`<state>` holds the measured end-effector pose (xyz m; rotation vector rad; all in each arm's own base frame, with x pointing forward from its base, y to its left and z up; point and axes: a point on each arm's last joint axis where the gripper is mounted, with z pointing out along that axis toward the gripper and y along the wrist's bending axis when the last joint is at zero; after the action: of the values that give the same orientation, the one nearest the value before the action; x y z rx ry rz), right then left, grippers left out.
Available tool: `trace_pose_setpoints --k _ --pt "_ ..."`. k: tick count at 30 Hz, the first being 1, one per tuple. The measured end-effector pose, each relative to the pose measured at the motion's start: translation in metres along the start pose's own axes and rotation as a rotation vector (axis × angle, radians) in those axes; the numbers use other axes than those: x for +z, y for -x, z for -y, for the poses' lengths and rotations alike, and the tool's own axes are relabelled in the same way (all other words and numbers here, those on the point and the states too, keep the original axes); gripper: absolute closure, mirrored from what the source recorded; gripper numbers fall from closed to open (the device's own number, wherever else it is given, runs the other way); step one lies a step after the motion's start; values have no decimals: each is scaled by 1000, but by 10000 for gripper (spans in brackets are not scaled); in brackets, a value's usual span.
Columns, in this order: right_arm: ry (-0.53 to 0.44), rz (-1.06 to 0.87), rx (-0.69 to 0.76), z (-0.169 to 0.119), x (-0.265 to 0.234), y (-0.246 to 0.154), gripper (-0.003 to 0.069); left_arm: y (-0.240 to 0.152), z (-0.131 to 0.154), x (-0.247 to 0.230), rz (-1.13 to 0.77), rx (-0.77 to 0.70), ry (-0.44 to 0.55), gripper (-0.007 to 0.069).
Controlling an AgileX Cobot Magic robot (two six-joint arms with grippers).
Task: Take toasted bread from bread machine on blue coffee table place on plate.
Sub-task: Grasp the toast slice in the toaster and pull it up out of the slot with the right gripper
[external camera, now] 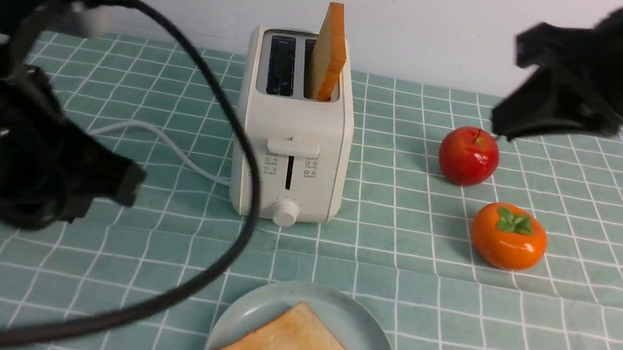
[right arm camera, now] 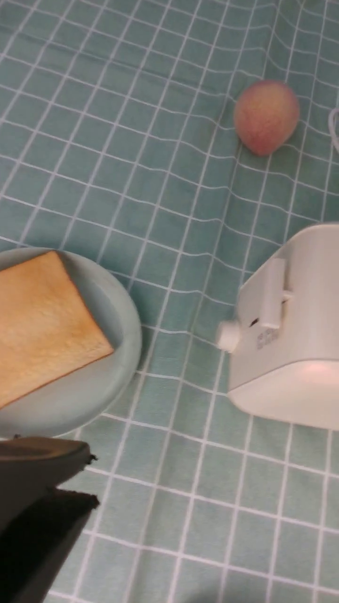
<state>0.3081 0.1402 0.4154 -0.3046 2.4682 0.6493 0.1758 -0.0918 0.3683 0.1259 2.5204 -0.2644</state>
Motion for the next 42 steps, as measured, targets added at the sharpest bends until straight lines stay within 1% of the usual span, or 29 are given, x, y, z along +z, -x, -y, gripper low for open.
trace_pose_setpoints --k 3,4,5,6,8,9,10,11,12,13,15,17,18,21,23,26,27,28,29,30,31,32,37,38,39,41,42 --pt "8 40 -27 -10 28 30 495 -30 -13 -11 69 -41 -34 639" --pt "6 37 -26 -9 34 32 490 -32 -14 -12 76 -46 -38 639" --pt "10 60 -38 -11 49 46 442 -47 -20 -13 103 -62 -52 639" --pt "11 73 -42 -11 55 52 424 -54 -23 -14 121 -75 -62 639" --pt "17 110 -52 -10 75 68 362 -70 -30 -15 153 -101 -81 639" --pt "20 123 -55 -11 75 71 349 -74 -31 -15 157 -104 -83 639" --pt "23 141 -56 -8 91 80 302 -85 -36 -15 178 -126 -97 639" --pt "25 157 -59 -7 100 86 274 -91 -38 -15 189 -138 -104 639" --pt "28 167 -61 -7 100 88 263 -94 -39 -15 192 -139 -105 639" --pt "28 179 -61 -4 114 93 230 -101 -43 -15 199 -154 -110 639" --pt "38 196 -56 0 130 97 189 -111 -46 -15 208 -170 -116 639" --pt "48 201 -48 1 139 99 176 -114 -48 -15 211 -174 -118 639" --pt "62 206 -33 4 151 99 163 -118 -49 -15 214 -176 -120 639" --pt "66 206 -14 11 172 98 159 -120 -51 -16 222 -178 -123 639" --pt "62 204 -6 16 185 96 165 -121 -51 -16 222 -178 -123 639" --pt "57 197 2 20 197 94 231 -121 -51 -16 221 -178 -122 639" --pt "57 194 2 20 200 93 284 -121 -51 -16 221 -177 -122 639" --pt "55 197 -2 19 200 93 355 -121 -51 -16 221 -177 -122 639" --pt "52 201 -10 17 199 94 459 -121 -51 -16 221 -177 -122 639" --pt "48 204 -17 16 196 94 529 -121 -51 -16 221 -177 -122 639" --pt "42 206 -22 15 191 95 575 -121 -51 -16 221 -177 -122 639" --pt "42 207 -23 14 190 95 582 -121 -51 -16 221 -177 -122 639" --pt "41 221 -72 -9 119 102 569 -121 -51 -16 222 -176 -120 639" --pt "47 213 -88 -18 91 101 569 -121 -51 -16 222 -176 -119 639" --pt "51 210 -98 -23 76 99 569 -121 -51 -16 222 -176 -119 639" --pt "64 216 -143 -40 21 92 569 -121 -51 -16 222 -177 -119 639" --pt "70 242 -173 -47 -3 88 569 -121 -51 -16 222 -177 -119 639"
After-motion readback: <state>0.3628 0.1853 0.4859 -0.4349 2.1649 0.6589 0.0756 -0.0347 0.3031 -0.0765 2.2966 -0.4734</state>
